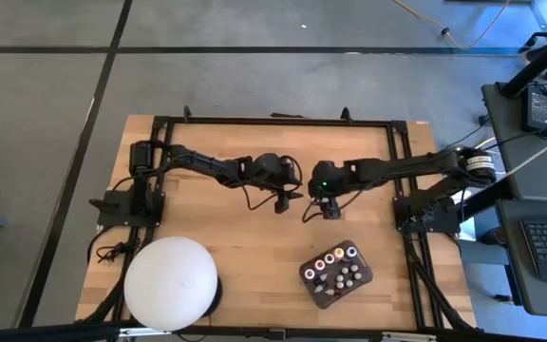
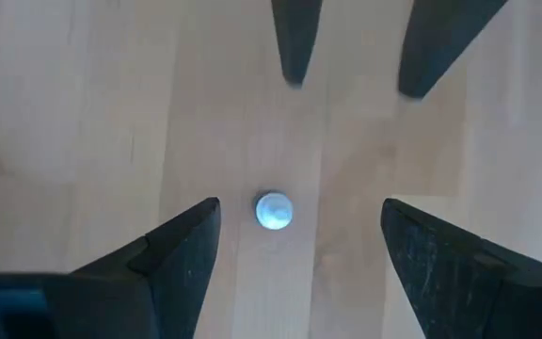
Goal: Pick & Place food coloring
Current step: Put the small purple food coloring bottle into the bin
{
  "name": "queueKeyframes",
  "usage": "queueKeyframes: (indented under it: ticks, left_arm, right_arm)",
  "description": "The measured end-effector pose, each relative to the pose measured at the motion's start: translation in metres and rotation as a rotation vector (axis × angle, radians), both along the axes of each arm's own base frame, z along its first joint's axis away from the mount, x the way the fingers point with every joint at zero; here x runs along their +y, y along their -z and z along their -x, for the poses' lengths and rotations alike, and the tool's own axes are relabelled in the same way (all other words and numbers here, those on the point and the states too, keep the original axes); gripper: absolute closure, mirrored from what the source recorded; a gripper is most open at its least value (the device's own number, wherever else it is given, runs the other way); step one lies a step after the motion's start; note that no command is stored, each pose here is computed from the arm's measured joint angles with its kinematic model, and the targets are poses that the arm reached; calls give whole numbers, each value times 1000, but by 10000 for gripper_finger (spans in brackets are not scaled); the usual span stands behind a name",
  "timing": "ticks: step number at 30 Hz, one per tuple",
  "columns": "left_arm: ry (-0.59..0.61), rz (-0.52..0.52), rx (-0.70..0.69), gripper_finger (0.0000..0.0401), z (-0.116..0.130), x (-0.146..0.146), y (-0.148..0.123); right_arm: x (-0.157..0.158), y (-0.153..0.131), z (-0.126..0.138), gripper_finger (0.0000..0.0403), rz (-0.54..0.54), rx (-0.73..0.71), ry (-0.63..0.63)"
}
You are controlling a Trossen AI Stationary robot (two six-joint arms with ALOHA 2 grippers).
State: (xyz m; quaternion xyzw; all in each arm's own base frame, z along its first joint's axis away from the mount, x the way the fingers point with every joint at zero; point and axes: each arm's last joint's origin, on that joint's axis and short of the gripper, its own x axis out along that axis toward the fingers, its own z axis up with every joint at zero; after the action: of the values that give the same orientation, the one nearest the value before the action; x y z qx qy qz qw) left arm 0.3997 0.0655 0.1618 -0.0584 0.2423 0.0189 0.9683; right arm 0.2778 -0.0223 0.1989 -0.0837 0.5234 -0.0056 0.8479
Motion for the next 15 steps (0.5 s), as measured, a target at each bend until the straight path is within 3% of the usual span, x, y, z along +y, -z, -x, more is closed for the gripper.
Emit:
queueKeyframes:
  ticks: [15]
  left_arm:
    - [10, 5, 37, 208, 1, -4, 3]
  right_arm:
    - [-16, 40, -15, 167, -83, 92, -18]
